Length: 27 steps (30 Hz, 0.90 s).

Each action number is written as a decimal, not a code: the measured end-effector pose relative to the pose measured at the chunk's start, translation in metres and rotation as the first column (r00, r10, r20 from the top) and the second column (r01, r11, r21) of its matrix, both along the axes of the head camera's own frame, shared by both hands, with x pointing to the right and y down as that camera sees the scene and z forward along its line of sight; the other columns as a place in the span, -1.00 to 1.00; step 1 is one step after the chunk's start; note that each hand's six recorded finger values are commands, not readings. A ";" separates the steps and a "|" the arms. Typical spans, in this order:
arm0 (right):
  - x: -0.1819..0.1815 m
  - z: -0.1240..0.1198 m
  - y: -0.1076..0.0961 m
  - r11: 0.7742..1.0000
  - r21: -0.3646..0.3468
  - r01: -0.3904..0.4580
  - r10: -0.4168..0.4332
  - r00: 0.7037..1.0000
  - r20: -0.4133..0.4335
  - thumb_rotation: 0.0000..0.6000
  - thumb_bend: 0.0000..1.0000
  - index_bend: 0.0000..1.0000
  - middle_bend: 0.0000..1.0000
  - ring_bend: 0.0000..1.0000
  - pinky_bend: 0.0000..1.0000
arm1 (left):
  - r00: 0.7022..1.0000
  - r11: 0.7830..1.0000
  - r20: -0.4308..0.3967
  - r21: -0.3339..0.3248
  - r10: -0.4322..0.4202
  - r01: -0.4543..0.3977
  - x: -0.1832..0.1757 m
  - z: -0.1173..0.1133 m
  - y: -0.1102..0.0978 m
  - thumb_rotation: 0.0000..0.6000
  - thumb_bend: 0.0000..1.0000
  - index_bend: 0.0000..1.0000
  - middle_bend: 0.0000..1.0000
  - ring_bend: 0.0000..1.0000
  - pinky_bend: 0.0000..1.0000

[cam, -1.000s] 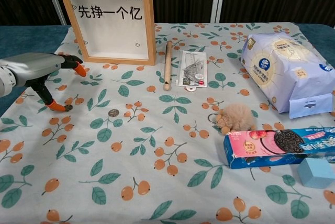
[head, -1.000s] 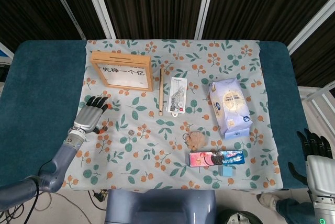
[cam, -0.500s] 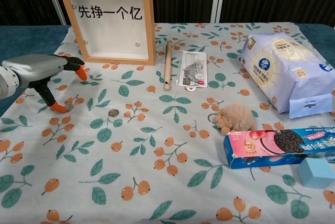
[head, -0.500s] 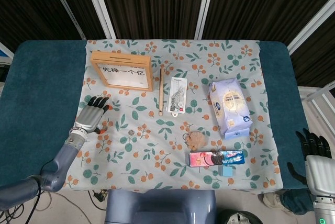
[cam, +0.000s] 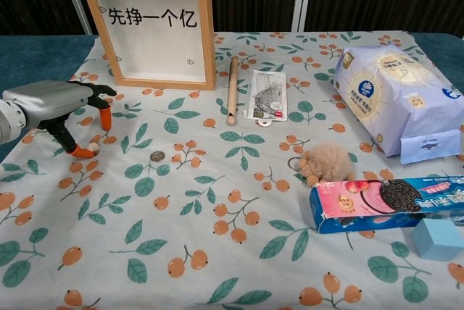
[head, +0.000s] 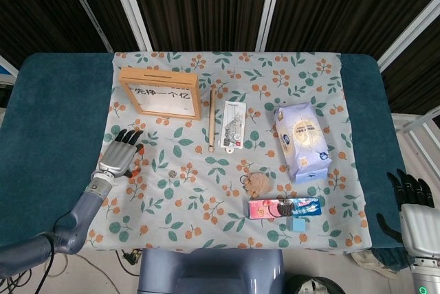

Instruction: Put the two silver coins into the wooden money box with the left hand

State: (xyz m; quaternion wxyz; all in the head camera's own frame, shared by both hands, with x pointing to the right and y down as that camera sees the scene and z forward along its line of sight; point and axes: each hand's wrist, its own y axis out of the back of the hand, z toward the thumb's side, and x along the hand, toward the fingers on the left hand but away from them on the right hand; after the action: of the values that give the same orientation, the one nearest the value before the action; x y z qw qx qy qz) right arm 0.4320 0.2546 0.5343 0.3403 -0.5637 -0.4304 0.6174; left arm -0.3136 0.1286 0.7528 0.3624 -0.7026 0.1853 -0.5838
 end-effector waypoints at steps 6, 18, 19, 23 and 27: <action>0.000 0.000 0.000 1.000 0.000 -0.002 0.002 1.000 0.000 1.00 -0.26 -0.80 -0.91 -0.99 -1.00 | 1.000 1.000 -0.003 0.012 0.020 -0.020 0.003 -0.001 0.001 1.00 -0.79 0.06 -0.86 -1.00 -1.00; 0.000 0.000 0.001 1.000 -0.008 -0.007 0.007 1.000 -0.001 1.00 -0.26 -0.80 -0.91 -0.99 -1.00 | 0.999 0.999 0.025 -0.021 0.046 -0.045 0.000 0.004 0.007 1.00 -0.68 0.07 -0.87 -1.00 -1.00; 0.000 0.000 0.001 1.000 -0.009 -0.008 0.008 1.000 -0.001 1.00 -0.26 -0.80 -0.91 -0.99 -1.00 | 0.998 0.999 0.030 -0.022 0.048 -0.048 0.000 0.004 0.007 1.00 -0.66 0.08 -0.87 -1.00 -1.00; 0.001 0.000 0.001 1.000 -0.009 -0.011 0.011 1.000 -0.001 1.00 -0.26 -0.80 -0.91 -0.99 -1.00 | 0.998 0.999 0.030 -0.025 0.049 -0.049 0.001 0.004 0.007 1.00 -0.44 0.17 -0.85 -1.00 -1.00; 0.001 0.000 0.001 1.000 -0.010 -0.013 0.013 1.000 -0.002 1.00 -0.26 -0.80 -0.91 -0.99 -1.00 | 0.999 0.999 0.018 -0.023 0.047 -0.047 0.002 0.002 0.008 1.00 -0.17 0.25 -0.83 -1.00 -1.00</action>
State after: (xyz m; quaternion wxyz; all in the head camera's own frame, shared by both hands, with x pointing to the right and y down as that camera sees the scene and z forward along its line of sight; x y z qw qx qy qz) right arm 0.4330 0.2551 0.5347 0.3335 -0.5621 -0.4308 0.6223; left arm -0.3112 0.1364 0.7549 0.3697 -0.7054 0.1588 -0.5835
